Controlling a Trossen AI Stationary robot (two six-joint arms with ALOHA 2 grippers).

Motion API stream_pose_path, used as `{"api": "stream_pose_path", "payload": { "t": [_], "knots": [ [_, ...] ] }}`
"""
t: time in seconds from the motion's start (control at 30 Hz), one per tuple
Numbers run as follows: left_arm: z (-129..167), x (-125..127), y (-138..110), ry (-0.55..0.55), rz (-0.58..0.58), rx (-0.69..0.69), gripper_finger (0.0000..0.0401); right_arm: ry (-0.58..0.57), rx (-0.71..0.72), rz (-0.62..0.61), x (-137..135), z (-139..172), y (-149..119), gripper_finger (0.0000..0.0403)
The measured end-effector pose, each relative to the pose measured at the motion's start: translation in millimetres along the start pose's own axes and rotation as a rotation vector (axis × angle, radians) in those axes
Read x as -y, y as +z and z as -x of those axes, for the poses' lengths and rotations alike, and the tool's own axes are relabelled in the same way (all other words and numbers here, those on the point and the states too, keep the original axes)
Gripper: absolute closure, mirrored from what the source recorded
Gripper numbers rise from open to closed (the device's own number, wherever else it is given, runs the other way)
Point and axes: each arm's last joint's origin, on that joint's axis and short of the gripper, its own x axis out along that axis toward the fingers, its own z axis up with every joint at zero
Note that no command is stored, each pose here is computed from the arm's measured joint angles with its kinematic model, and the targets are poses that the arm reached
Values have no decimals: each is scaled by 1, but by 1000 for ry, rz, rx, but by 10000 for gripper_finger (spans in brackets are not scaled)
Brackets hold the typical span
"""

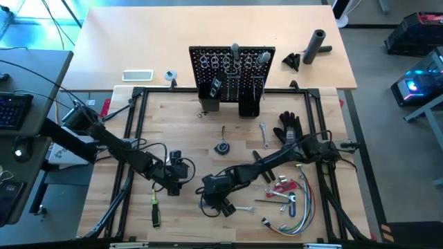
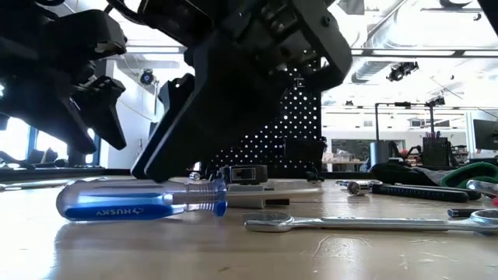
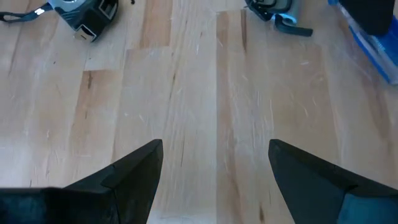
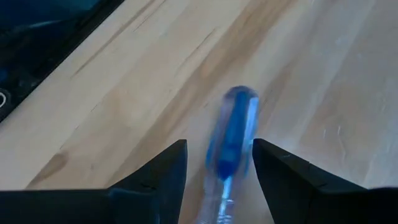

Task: Hang tools onto peg board
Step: Hang the blue screwdriver on the peg board

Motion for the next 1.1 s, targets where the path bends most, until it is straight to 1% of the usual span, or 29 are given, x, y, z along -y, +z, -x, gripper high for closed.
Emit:
{"api": "stream_pose_path", "payload": {
  "t": [0.13,0.27,0.37,0.5,0.57,0.73,0.83,1.0,1.1],
  "knots": [
    [0,0,0,4,2,6,114,-13,-2,10,5,1,-1,222],
    [0,0,2,2,3,17,114,-41,-46,-16,16,4,-8,222],
    [0,1,2,1,-2,21,114,-31,-86,-27,21,3,-14,222],
    [0,0,2,1,-3,20,114,-32,-96,-10,19,3,-15,222],
    [0,0,2,6,-4,22,114,-67,-112,2,19,0,-17,222],
    [0,0,3,16,-16,33,114,-85,-132,-18,22,-10,-23,225],
    [0,-1,3,48,-17,44,114,-67,-128,-43,26,-12,-27,244],
    [0,-1,4,63,-22,58,114,-65,-124,-55,29,-11,-27,319],
    [0,-1,4,65,-31,63,114,-40,-117,-62,30,-11,-28,321]
  ]
}}
